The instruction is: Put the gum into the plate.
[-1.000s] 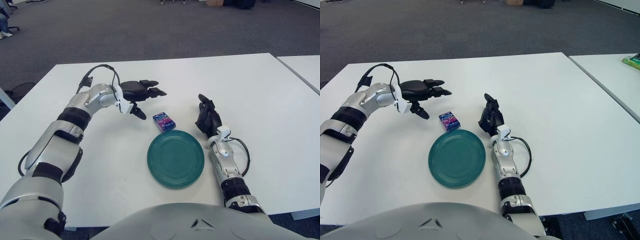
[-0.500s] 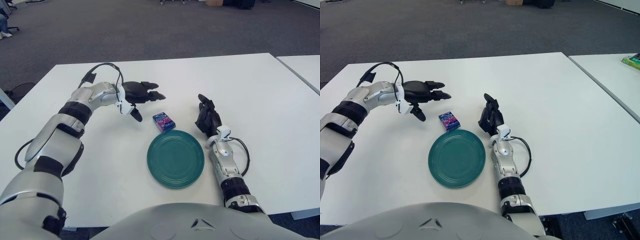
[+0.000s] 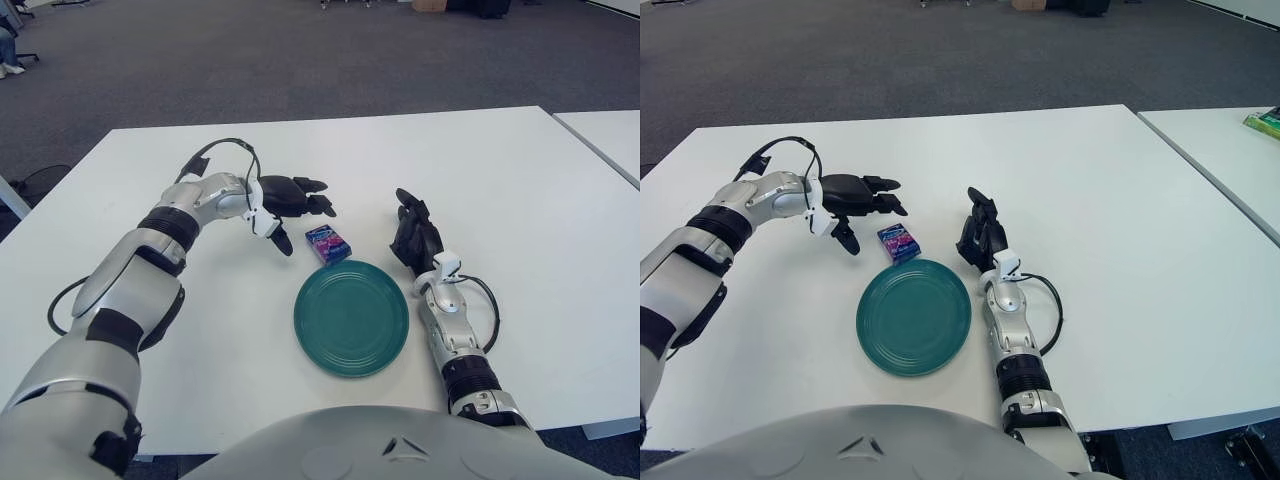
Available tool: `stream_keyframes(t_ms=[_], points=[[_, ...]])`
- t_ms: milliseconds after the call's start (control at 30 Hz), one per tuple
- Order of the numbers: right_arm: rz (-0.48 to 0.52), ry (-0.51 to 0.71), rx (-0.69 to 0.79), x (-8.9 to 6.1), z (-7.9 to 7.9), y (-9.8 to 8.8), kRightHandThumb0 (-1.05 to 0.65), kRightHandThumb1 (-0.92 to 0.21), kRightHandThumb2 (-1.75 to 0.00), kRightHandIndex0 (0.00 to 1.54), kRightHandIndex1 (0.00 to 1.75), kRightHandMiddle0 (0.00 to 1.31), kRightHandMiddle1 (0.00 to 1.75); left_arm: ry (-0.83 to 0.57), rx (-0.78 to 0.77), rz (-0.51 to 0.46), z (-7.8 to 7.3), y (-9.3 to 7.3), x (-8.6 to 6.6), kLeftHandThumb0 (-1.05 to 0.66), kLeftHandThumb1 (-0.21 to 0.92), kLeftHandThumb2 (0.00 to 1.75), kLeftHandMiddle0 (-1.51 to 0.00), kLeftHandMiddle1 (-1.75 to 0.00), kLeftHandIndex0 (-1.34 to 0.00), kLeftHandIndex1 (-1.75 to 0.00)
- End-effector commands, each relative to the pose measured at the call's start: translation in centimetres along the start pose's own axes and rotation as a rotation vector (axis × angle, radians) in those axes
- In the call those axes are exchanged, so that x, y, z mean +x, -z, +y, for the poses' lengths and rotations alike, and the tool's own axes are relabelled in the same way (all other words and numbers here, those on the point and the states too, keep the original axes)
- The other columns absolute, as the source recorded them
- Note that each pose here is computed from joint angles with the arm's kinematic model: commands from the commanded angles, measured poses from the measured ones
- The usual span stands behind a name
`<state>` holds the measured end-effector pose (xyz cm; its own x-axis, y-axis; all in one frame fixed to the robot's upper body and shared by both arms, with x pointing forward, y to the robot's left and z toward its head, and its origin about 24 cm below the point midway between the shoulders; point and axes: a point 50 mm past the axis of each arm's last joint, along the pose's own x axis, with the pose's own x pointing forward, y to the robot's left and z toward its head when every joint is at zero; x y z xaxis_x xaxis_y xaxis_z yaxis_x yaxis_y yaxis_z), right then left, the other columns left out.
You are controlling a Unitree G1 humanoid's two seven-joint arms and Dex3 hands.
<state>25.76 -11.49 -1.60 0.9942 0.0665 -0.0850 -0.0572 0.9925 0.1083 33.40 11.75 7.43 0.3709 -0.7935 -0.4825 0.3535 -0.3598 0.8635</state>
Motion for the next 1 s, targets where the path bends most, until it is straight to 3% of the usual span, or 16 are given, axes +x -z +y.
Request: stream_keyframes(t_ms=[0, 233, 533, 667, 967], points=[[0.327, 0.05, 0.013, -3.8, -0.8, 5.9, -0.7, -0.92, -0.94, 0.09, 0.0, 0.0, 0.43, 0.0, -0.005, 0.01, 0.1, 0.2, -0.1, -1.05, 0.92, 0.08, -0.02, -0.01, 0.0, -0.87], [0.329, 0.046, 0.014, -3.9, -0.7, 5.9, -0.7, -0.92, -0.95, 0.09, 0.0, 0.0, 0.44, -0.011, -0.019, 0.001, -0.1, 0.1, 0.2, -1.05, 0.92, 0.06, -0.04, -0.01, 0.0, -0.88], [0.331, 0.056, 0.005, -3.9, -0.7, 6.1, -0.7, -0.92, -0.94, 0.1, 0.01, 0.0, 0.46, -0.018, -0.064, -0.019, 0.0, -0.3, 0.9, -1.05, 0.9, 0.05, -0.13, -0.05, 0.0, -1.37], [0.33, 0.057, -0.004, -4.0, -0.7, 6.1, -0.7, -0.92, -0.95, 0.11, 0.01, 0.0, 0.46, -0.015, -0.081, -0.018, 0.0, -0.4, 1.3, -1.04, 0.9, 0.05, -0.14, -0.05, 0.0, -1.46], [0.328, 0.051, 0.004, -4.0, -0.5, 6.1, -0.69, -0.92, -0.96, 0.11, 0.01, 0.0, 0.43, -0.055, -0.121, -0.016, -0.1, -0.6, 1.9, -1.05, 0.92, 0.07, -0.14, -0.05, 0.0, -1.31]])
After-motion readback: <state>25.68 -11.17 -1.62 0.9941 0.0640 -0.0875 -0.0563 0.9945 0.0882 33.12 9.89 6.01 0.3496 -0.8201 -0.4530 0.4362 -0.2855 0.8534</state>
